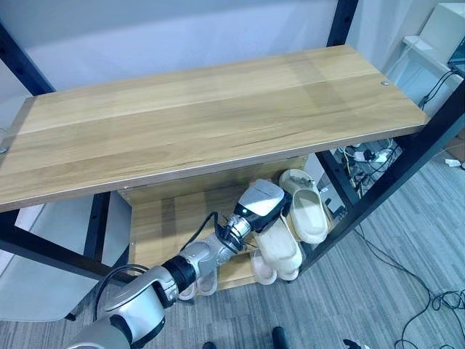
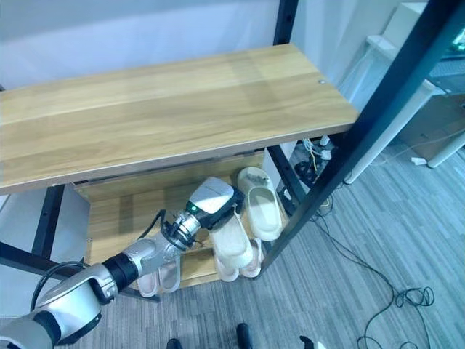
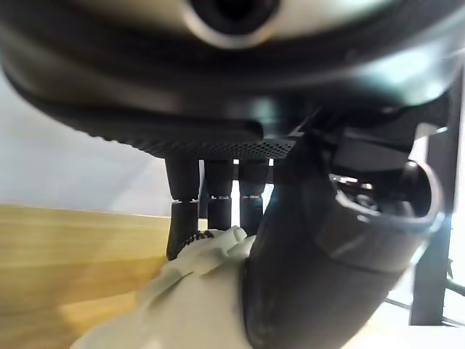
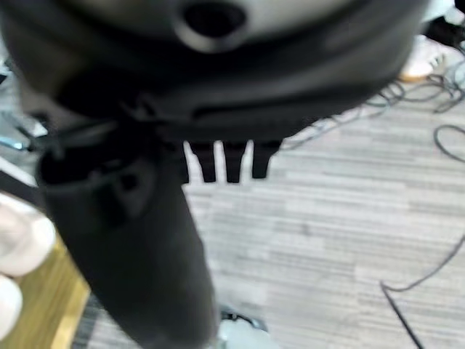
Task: Arrange the slippers neatly on the shoe rack.
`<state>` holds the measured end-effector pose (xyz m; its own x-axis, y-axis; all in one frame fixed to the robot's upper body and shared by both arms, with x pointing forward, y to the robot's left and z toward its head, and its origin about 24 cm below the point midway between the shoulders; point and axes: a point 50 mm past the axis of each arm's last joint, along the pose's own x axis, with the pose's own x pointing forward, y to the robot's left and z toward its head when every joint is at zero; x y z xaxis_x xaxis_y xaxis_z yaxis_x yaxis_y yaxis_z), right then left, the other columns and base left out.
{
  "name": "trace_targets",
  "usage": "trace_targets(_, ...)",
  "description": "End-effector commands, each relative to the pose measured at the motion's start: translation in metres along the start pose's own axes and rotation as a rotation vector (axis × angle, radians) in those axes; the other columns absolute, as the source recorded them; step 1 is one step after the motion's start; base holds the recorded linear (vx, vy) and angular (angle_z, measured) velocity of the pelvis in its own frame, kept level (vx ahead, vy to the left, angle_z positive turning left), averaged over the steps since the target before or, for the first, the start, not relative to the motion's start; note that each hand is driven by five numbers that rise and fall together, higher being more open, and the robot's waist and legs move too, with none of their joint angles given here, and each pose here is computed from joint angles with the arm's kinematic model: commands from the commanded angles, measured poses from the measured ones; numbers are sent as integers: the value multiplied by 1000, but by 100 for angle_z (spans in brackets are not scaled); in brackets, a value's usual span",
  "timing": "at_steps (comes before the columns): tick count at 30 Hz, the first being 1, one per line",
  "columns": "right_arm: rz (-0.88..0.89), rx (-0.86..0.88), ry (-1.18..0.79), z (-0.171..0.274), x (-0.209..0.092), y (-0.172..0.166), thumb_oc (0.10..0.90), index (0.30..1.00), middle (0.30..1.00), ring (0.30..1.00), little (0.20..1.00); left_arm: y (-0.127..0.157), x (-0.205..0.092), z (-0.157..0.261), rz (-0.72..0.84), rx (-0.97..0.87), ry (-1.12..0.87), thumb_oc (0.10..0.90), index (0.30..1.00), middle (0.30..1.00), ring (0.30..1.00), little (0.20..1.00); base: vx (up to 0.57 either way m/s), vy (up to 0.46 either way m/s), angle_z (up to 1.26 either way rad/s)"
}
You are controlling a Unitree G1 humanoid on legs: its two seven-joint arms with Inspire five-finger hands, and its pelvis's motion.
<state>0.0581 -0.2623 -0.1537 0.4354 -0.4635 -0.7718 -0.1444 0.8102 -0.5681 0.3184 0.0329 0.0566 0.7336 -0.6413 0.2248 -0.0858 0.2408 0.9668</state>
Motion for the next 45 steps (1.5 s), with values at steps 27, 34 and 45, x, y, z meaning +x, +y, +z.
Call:
trace_targets(27,-87,-25,-24,6,7,-21,800,900,900,900,900,62,44,-53,145,198,221,800,900,900,900,900,-4,3,-2)
trace_targets(34,-73,-2,-17,10,8,-18,800,900,900,900,900,60,36,-58,164,77,274,800,900,900,900,900,0,0,0)
trace_targets(45,-58,23,-21,26,11,-13,800,900,900,900,900,59,38,-38,209,-332,276,800,900,900,900,900,-6,-4,4)
